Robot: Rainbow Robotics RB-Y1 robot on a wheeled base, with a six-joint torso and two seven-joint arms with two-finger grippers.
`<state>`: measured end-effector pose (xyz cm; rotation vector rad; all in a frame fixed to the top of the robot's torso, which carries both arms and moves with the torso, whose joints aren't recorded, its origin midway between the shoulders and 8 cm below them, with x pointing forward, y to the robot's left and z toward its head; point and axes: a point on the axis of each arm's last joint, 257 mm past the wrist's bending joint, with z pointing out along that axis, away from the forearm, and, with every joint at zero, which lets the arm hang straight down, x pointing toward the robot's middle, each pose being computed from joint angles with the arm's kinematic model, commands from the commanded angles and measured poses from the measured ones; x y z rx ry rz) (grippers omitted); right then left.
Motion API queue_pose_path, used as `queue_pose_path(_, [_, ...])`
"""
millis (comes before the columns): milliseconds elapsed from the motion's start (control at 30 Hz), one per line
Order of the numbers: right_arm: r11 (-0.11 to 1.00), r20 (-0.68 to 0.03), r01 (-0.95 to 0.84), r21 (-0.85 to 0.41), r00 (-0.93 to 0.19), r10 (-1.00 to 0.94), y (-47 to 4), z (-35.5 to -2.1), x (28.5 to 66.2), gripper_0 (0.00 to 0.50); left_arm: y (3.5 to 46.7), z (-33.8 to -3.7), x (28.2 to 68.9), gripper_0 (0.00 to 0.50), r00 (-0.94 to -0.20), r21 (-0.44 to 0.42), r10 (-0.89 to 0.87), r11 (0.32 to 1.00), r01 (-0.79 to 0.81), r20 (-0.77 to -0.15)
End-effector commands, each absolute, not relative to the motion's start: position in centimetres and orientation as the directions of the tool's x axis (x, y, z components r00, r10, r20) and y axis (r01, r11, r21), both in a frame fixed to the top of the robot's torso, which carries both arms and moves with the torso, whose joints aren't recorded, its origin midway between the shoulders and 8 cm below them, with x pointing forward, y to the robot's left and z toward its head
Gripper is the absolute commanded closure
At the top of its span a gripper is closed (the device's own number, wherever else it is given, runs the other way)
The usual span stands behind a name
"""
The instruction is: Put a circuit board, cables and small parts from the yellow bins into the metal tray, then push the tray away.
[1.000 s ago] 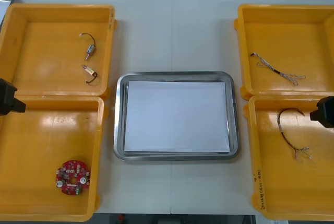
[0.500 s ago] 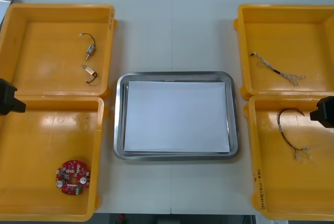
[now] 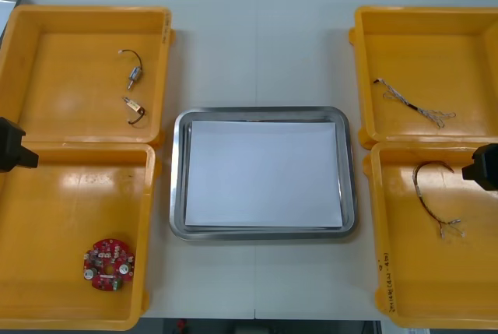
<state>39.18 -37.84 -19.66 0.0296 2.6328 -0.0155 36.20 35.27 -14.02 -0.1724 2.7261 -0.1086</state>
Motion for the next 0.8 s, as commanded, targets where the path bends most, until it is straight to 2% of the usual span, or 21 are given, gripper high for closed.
queue_pose_path(33, [1.0, -0.477, 0.025, -0.001, -0.879, 0.022, -37.4, -20.0, 38.7, 0.0, 36.4, -12.9, 35.9, 0.0, -0.9, -0.066, -0.136, 0.991, -0.12, -0.413])
queue_pose_path(800, [0.999, -0.471, 0.038, -0.017, -0.882, 0.026, -38.3, -20.2, 38.1, 0.0, 36.4, -12.9, 35.9, 0.0, -0.9, -0.066, -0.136, 0.991, -0.12, -0.413])
